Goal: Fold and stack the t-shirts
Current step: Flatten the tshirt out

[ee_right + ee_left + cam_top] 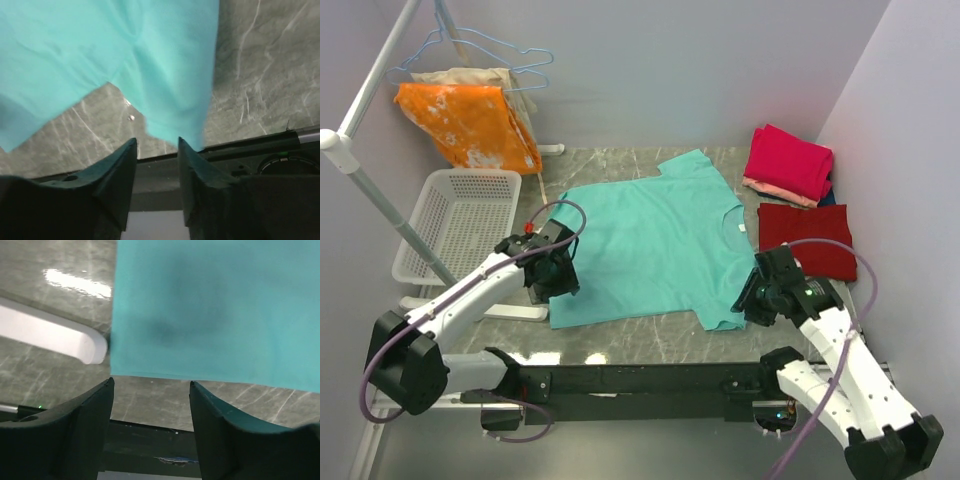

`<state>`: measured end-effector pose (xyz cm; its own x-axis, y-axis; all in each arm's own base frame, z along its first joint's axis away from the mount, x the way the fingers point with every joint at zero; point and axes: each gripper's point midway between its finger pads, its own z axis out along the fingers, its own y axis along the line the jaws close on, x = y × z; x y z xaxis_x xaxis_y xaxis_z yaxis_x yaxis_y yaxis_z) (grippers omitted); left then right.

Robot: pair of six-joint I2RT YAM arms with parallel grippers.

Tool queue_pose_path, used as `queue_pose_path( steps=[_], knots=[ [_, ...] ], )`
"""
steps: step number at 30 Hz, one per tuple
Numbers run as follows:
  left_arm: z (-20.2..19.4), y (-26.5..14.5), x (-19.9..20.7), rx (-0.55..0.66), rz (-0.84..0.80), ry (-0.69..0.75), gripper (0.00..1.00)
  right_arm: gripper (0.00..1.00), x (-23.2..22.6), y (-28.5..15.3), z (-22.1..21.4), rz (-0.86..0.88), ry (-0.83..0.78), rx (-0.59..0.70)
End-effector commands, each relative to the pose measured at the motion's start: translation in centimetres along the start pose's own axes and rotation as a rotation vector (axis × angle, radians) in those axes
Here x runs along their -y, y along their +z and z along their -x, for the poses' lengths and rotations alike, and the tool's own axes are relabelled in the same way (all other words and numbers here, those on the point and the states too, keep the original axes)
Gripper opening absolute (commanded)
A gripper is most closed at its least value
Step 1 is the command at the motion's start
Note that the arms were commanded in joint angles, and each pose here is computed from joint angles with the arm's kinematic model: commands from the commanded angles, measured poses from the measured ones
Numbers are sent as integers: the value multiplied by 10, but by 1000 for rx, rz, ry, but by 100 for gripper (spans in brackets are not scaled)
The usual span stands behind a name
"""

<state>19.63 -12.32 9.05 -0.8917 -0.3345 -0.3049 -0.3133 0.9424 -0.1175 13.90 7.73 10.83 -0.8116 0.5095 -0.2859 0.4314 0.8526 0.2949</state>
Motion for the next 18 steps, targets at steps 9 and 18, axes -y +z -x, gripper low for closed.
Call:
queue_pose_path(
  steps=[9,18],
  knots=[
    [73,-45,25,294,-69,-122,69,33,-44,-28,79,118,69,331],
    [151,-31,96,419,-99,-105,68,22,-110,25,121,112,-61,249]
  ],
)
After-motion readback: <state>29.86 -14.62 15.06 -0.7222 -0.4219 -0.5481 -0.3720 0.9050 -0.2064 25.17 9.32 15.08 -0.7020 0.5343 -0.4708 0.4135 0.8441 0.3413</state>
